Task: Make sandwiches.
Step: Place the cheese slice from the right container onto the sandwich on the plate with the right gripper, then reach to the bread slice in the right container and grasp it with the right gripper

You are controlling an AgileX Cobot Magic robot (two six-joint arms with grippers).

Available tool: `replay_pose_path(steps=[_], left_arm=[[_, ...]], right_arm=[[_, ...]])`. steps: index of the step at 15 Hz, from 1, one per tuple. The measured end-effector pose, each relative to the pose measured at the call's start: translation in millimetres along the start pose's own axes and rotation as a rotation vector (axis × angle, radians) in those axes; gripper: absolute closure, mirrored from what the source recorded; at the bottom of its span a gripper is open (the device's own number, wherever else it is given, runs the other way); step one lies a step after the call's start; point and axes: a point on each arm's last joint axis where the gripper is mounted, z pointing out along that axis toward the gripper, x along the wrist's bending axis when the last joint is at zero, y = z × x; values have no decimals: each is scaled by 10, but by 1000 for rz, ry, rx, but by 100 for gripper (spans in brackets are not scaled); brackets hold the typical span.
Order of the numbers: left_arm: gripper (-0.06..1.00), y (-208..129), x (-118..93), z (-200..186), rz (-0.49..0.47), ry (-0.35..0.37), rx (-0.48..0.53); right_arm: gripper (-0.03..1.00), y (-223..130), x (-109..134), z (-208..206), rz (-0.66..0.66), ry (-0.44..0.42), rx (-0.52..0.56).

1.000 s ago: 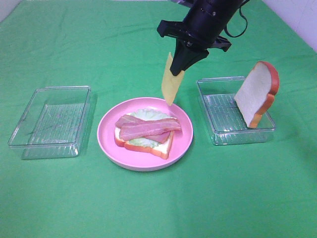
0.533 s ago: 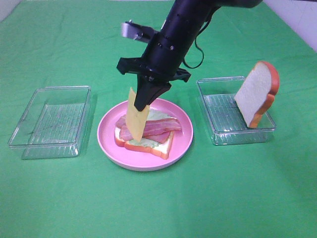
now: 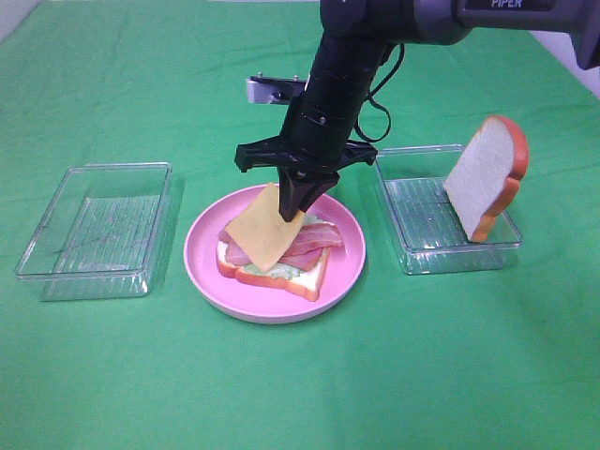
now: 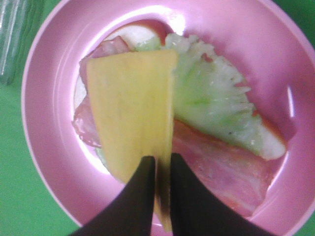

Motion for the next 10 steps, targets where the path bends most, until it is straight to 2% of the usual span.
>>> replay_pose_path(steps=[1,2,3,4,6,10], left_arm=[[15,0,0,0,0,0,0],[15,0,0,0,0,0,0],[15,0,0,0,0,0,0],[15,0,0,0,0,0,0],[15,0,0,0,0,0,0],[15,0,0,0,0,0,0]], right_arm=[[79,4,-9,0,8,-10,-5],[67,6,-17,0,14,-19,-7],[48,6,-33,0,8,-36,-7],[37,3,-49,-1,2,-54,-4],[29,-22,-76,-66,-8,-104,6],[28,-94,-107,-506,-15,-257,-57]])
